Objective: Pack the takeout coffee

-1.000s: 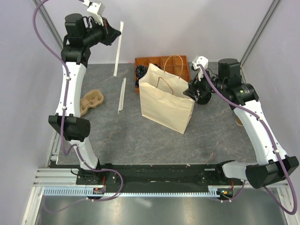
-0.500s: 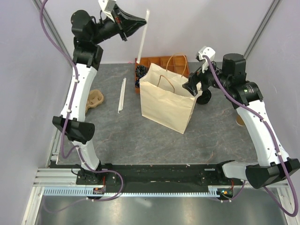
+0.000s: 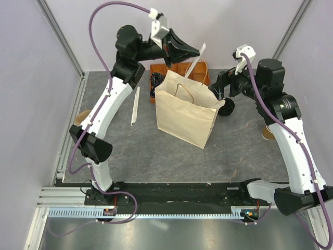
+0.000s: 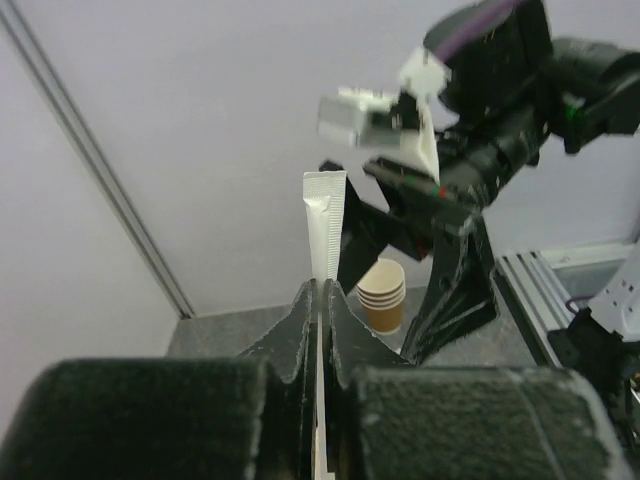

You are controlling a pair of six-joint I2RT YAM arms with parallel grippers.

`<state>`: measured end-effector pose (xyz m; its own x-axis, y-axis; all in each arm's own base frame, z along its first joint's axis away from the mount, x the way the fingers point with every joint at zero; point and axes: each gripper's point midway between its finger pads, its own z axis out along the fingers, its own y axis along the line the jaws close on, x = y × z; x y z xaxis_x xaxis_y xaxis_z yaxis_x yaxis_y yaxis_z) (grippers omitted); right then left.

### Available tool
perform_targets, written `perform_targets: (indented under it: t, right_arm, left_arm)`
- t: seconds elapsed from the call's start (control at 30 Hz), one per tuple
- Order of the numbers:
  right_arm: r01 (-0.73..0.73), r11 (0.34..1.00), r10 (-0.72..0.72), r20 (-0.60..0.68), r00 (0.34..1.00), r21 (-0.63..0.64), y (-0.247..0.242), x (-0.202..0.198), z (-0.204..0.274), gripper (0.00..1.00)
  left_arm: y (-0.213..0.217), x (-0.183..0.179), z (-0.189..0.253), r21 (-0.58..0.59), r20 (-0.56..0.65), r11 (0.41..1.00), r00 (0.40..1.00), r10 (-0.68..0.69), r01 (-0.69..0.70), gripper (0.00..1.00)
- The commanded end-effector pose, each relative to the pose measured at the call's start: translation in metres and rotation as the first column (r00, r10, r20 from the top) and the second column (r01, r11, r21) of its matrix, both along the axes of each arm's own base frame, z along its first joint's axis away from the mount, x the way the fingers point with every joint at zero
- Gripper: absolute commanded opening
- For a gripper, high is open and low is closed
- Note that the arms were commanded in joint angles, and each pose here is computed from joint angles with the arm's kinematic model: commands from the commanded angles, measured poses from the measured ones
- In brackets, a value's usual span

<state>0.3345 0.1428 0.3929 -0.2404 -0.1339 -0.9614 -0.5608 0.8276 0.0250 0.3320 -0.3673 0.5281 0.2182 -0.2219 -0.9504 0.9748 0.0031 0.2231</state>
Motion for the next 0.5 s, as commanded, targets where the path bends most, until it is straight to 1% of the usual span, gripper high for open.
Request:
perform_targets:
  t: [0.0, 0.03, 0.07, 0.13, 0.2, 0.3, 0.47]
  right_arm:
    - [0.067, 0.988, -0.07, 0.016, 0.997, 0.138, -0.007, -0.022, 0.034, 0.98]
    - [0.076, 0.987, -0.079, 0.016, 0.997, 0.142, -0.008, -0.024, 0.034, 0.98]
    - [0.078, 0.987, -0.082, 0.022, 0.996, 0.144, -0.01, -0.028, 0.035, 0.98]
    - [0.079, 0.986, -0.084, 0.026, 0.996, 0.146, -0.011, -0.032, 0.035, 0.98]
    - [0.085, 0.985, -0.089, 0.023, 0.996, 0.149, -0.012, -0.035, 0.034, 0.98]
    - [0.086, 0.987, -0.09, 0.025, 0.996, 0.139, -0.014, -0.037, 0.033, 0.98]
    - [0.082, 0.989, -0.085, 0.023, 0.996, 0.122, -0.015, -0.041, 0.029, 0.98]
  left_arm:
    - [-0.013, -0.01, -0.044, 0.084, 0.044, 0.995, 0.997, -0.061, 0.057, 0.02]
    - [-0.013, -0.01, -0.054, 0.107, 0.007, 0.992, 0.998, -0.062, 0.061, 0.02]
    - [-0.016, -0.009, -0.061, 0.123, 0.028, 0.991, 0.998, -0.055, 0.051, 0.02]
    - [-0.017, -0.01, -0.076, 0.157, 0.007, 0.986, 0.998, -0.061, 0.059, 0.02]
    - [-0.021, -0.012, -0.1, 0.216, 0.003, 0.974, 0.998, -0.065, 0.063, 0.02]
    - [-0.02, -0.01, -0.126, 0.278, -0.002, 0.96, 0.999, -0.044, 0.043, 0.02]
    - [-0.014, -0.006, -0.155, 0.37, 0.007, 0.929, 1.0, -0.006, 0.003, 0.02]
